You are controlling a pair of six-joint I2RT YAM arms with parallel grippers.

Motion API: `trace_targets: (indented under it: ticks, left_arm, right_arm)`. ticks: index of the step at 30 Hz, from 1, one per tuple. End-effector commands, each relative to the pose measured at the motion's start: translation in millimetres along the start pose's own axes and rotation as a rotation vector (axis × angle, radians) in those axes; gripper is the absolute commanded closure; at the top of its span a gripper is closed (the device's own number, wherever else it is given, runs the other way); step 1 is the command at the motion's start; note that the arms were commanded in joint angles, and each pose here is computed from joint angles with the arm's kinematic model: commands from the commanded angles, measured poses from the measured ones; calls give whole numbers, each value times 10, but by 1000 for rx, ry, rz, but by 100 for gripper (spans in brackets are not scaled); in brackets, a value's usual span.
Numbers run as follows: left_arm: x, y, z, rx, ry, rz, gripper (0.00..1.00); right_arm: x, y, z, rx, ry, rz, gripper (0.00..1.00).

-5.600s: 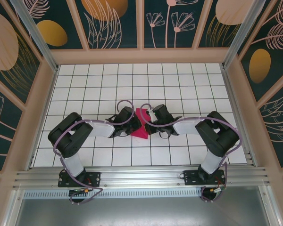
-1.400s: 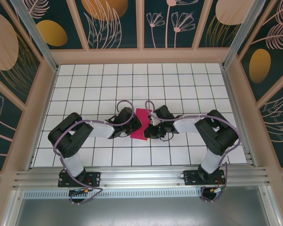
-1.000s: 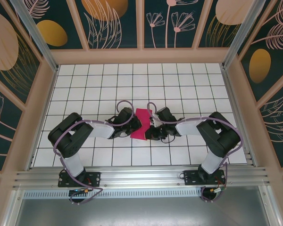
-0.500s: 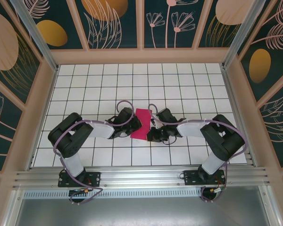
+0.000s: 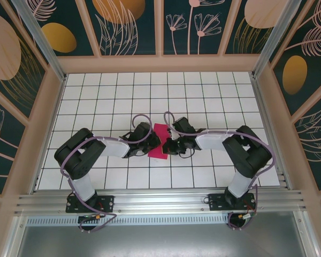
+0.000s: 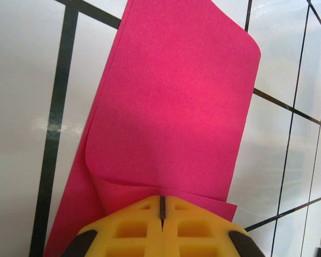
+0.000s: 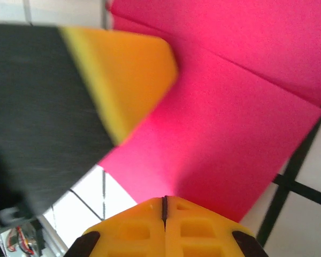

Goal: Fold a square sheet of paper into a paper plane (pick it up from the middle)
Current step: Fold the triangle a second time at the center of the table.

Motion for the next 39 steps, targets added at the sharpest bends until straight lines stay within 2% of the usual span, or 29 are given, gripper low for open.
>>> trace_targets:
  ticks: [1,5,10,13,20,27,32,34,39]
  left_arm:
    - [-21,7,284,13,-122,-15,96]
    - [-66,-20,218,35,-110,-33,95]
    - [-228,-38,-89,101,7,-48,83]
    - [-332,-32,-201,118,51,-53,81]
    - [-363,94,-173,39,105,29,100]
    - [-231,169,-175,18,138,89,100]
    - [-157,186,-152,24,100,97,99]
    - [-73,193,-37,20,48,95,98]
    - [-31,93,145,41,-82,8,99]
  right_arm:
    - [70,229,-122,40,36,54,95]
    - [74,404,-204,57,55,86,95]
    - [76,377,-194,60,50,73,96]
    - [85,342,-188,58,52,67,98]
    - [94,334,-188,65,55,62,99]
    - [106,357,-195,64,59,66,99]
    - [111,363,-200,64,60,69,99]
    - [115,365,-200,63,60,70,99]
    - [127,401,-242,70,83,84,99]
Point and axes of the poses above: each hand's point on the last joint's axis, 136 mm out from that joint toward the fingers, its own x axis out along the fingers, its own z axis along the line the jaws close on, y = z × x, the point moved 6 cm from there along -x, back along the fingers, and after that the axes turned 15 degrees about -x, right-handed, at the moved point
